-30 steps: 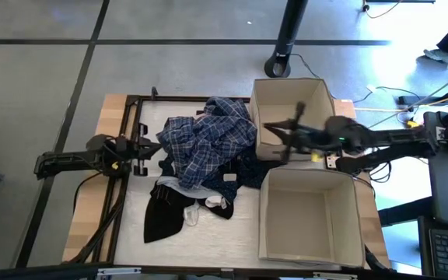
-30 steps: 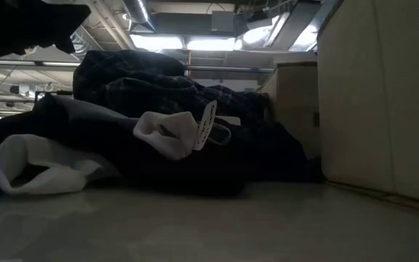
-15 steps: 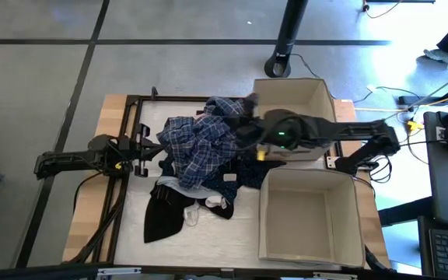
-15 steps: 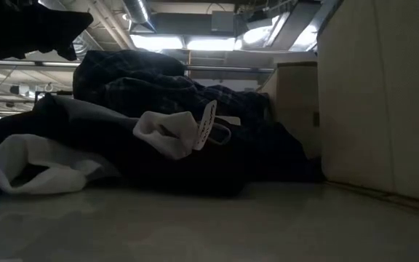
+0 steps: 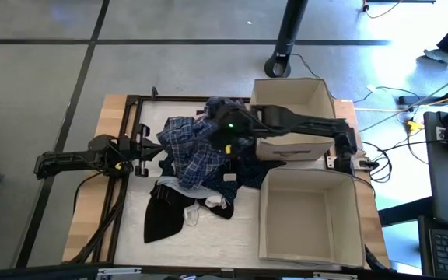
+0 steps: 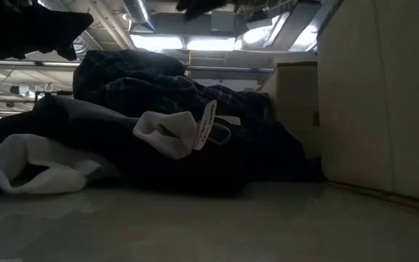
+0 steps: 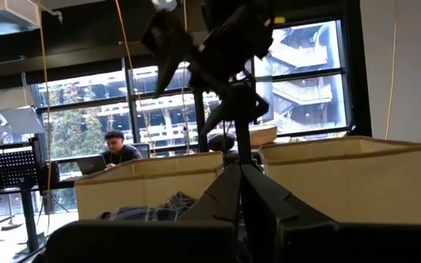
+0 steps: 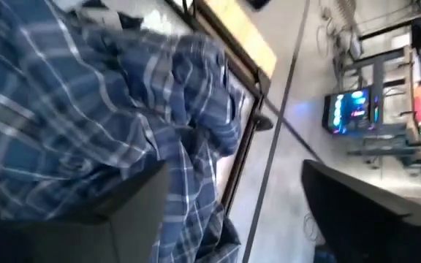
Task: Sort clothes
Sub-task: Put the blue checkered polo into the top laundry organizer
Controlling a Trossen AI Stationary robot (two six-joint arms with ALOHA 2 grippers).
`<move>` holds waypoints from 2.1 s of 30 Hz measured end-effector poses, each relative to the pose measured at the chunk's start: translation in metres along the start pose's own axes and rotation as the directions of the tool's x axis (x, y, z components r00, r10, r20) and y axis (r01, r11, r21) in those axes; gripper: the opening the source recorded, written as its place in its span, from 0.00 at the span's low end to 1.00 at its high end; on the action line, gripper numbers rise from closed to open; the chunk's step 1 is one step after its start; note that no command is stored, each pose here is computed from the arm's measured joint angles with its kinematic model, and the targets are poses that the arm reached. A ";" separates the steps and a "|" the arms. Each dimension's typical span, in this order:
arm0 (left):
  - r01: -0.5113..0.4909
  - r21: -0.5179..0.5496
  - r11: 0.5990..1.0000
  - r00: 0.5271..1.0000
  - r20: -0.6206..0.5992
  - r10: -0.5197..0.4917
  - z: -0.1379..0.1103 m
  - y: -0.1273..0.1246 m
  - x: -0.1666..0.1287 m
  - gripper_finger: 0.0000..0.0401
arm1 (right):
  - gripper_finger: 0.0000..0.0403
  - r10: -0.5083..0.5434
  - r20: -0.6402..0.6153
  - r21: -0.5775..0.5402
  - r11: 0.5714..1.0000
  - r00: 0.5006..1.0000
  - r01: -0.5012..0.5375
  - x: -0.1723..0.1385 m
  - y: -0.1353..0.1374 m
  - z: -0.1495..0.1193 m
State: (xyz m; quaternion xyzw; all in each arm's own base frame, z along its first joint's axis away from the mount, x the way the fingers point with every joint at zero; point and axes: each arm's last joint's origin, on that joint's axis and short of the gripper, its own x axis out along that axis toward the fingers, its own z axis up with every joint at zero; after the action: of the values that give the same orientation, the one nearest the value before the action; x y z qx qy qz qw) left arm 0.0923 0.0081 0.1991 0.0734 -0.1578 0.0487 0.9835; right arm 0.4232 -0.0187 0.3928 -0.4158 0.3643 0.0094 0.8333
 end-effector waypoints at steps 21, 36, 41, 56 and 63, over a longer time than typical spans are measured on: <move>-0.002 0.083 0.997 1.000 0.003 0.002 0.000 0.000 0.000 0.01 | 0.88 0.205 -0.100 -0.070 0.975 0.974 -0.213 0.107 0.031 -0.026; -0.002 0.079 0.997 1.000 0.003 0.002 0.000 0.000 0.000 0.01 | 0.54 0.204 -0.104 -0.078 0.974 0.973 -0.213 0.145 0.046 -0.029; -0.005 0.078 0.997 1.000 0.015 0.004 0.001 0.000 0.000 0.01 | 0.24 0.189 -0.101 -0.077 0.977 0.977 -0.197 0.147 0.047 -0.028; -0.008 0.064 0.998 1.000 0.029 0.006 0.003 0.001 0.000 0.01 | 0.02 0.089 0.010 -0.037 0.995 0.996 -0.088 0.089 0.015 -0.012; -0.008 0.065 0.998 1.000 0.030 0.006 0.003 0.001 0.000 0.01 | 0.01 -0.011 0.050 -0.015 1.000 0.999 0.011 0.046 -0.006 -0.008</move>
State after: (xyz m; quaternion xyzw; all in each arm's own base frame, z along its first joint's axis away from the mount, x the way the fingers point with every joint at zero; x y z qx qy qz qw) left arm 0.0913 0.0082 0.2019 0.1056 -0.1710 0.0562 0.9780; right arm 0.4543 -0.0416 0.3659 -0.4239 0.3408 0.0181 0.8389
